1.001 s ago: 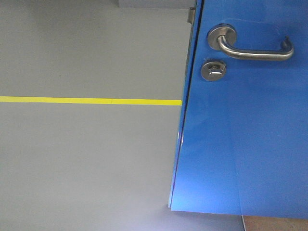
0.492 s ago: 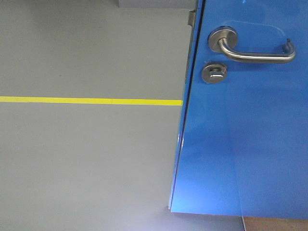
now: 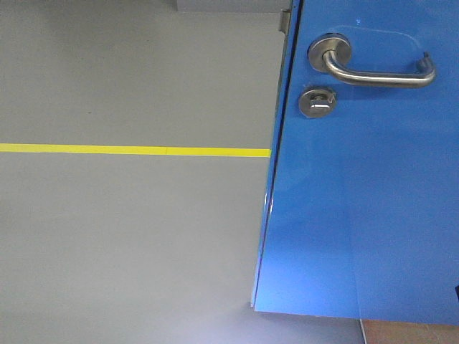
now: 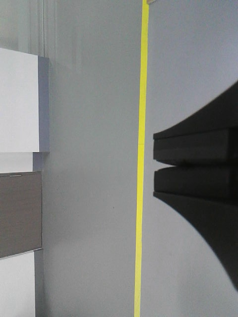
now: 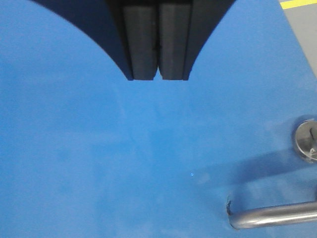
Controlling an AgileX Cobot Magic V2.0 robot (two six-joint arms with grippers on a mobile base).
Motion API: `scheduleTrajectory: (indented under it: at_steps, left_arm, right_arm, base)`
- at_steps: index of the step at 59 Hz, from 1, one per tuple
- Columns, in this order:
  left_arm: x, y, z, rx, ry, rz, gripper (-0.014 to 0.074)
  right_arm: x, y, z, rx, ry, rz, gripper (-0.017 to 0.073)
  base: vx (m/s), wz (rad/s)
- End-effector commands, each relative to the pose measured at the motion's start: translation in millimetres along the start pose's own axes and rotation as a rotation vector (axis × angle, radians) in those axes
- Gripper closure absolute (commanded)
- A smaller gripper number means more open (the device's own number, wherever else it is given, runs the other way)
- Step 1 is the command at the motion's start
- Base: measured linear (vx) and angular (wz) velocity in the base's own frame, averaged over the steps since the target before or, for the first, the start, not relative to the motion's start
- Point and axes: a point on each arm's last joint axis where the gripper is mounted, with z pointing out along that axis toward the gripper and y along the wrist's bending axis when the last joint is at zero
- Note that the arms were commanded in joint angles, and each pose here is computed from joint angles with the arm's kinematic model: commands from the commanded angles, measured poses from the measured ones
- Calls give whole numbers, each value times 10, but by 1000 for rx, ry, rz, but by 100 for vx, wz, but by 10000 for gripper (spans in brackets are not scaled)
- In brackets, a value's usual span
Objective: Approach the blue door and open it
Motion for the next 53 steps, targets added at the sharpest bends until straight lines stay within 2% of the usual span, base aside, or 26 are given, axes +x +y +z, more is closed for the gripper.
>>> scheduleTrajectory:
  at_steps: [1,53]
  left_arm:
    - [-161,4,-49,-1,-121,-10,521]
    - [-161,4,-49,-1,-121,-10,521]
  right_arm:
    - [-65,12,-9,-15,-83,-8,551]
    - [-58,11,-9,-14,-75,-8,551]
  base:
    - [0,0]
    - [0,0]
